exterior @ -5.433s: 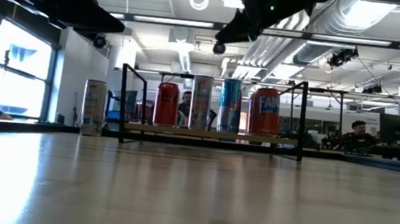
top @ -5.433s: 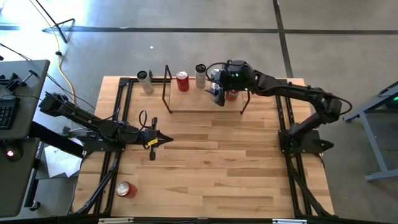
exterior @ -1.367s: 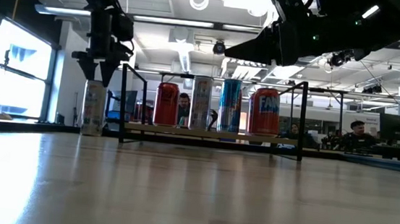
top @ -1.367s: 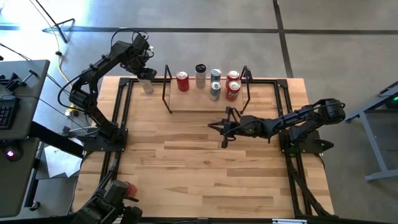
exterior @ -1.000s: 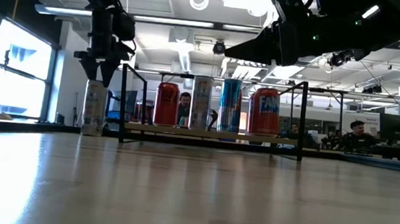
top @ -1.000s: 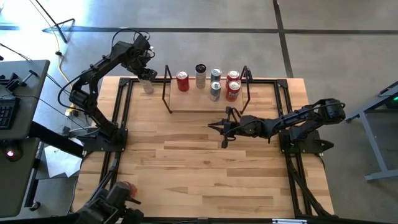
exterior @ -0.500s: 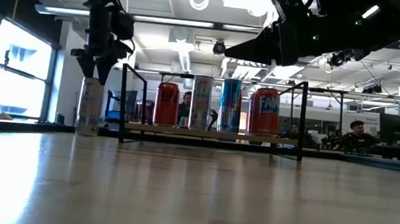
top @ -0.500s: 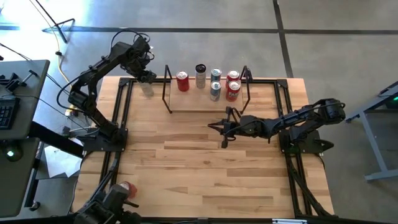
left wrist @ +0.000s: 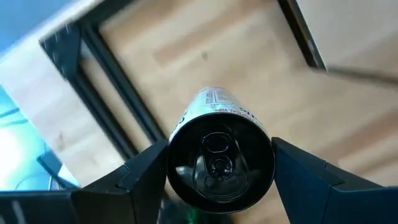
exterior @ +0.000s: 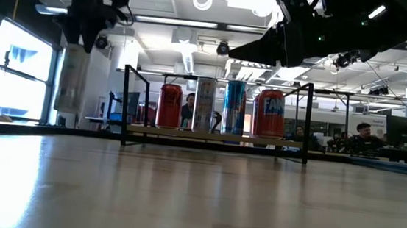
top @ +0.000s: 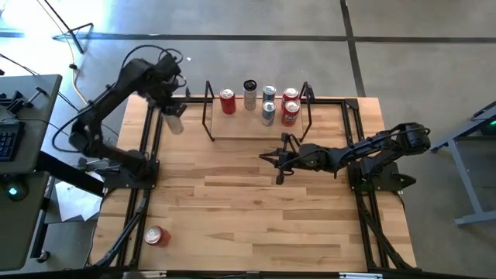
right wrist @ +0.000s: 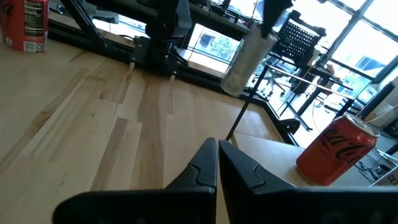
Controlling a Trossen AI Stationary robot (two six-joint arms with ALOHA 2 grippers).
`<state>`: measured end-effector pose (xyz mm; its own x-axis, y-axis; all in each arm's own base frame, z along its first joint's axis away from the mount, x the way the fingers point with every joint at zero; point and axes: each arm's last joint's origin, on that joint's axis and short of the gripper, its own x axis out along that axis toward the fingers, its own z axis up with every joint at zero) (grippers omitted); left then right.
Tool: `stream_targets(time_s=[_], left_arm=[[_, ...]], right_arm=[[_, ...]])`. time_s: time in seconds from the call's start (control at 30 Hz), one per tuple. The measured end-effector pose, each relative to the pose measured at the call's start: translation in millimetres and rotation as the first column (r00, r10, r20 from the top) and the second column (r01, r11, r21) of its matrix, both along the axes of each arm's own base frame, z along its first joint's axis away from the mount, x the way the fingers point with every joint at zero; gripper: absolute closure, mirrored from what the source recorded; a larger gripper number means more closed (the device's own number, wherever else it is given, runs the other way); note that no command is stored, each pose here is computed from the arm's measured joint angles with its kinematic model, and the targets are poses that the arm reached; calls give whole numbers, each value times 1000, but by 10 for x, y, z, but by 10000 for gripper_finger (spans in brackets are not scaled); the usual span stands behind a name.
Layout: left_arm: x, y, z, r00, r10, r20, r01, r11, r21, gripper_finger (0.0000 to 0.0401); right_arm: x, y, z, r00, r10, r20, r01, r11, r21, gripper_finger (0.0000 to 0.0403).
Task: Place canned beverage on shelf
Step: Put the white yellow soda can on the shelf aligned with the other white yellow soda can
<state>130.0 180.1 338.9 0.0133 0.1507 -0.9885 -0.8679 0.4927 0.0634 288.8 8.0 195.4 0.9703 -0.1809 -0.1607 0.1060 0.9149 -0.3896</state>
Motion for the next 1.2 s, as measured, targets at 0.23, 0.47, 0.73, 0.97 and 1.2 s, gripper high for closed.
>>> stream_targets(time_s=[0.23, 0.47, 0.73, 0.97, 1.2], left_arm=[[-104, -640, 46, 999, 26, 40, -26, 1000, 0, 166], [-127, -1134, -202, 990, -16, 137, 21, 999, -37, 166], [210, -1418, -432, 943, -77, 324, 87, 996, -16, 166], [720, -1500, -639, 950, -86, 301, 101, 994, -34, 166], [1230, -1431, -598, 954, -169, 246, 180, 983, -22, 166]], right_arm=[[-1, 0, -9, 1000, 0, -9, 0, 1000, 0, 402], [-5, 0, -31, 1000, -5, -27, 6, 1000, 28, 402], [-8, 0, -44, 999, -7, -38, 9, 999, 41, 402], [-7, 1, -40, 999, -8, -33, 10, 999, 49, 402], [-6, 1, -36, 1000, -8, -28, 10, 999, 49, 402]])
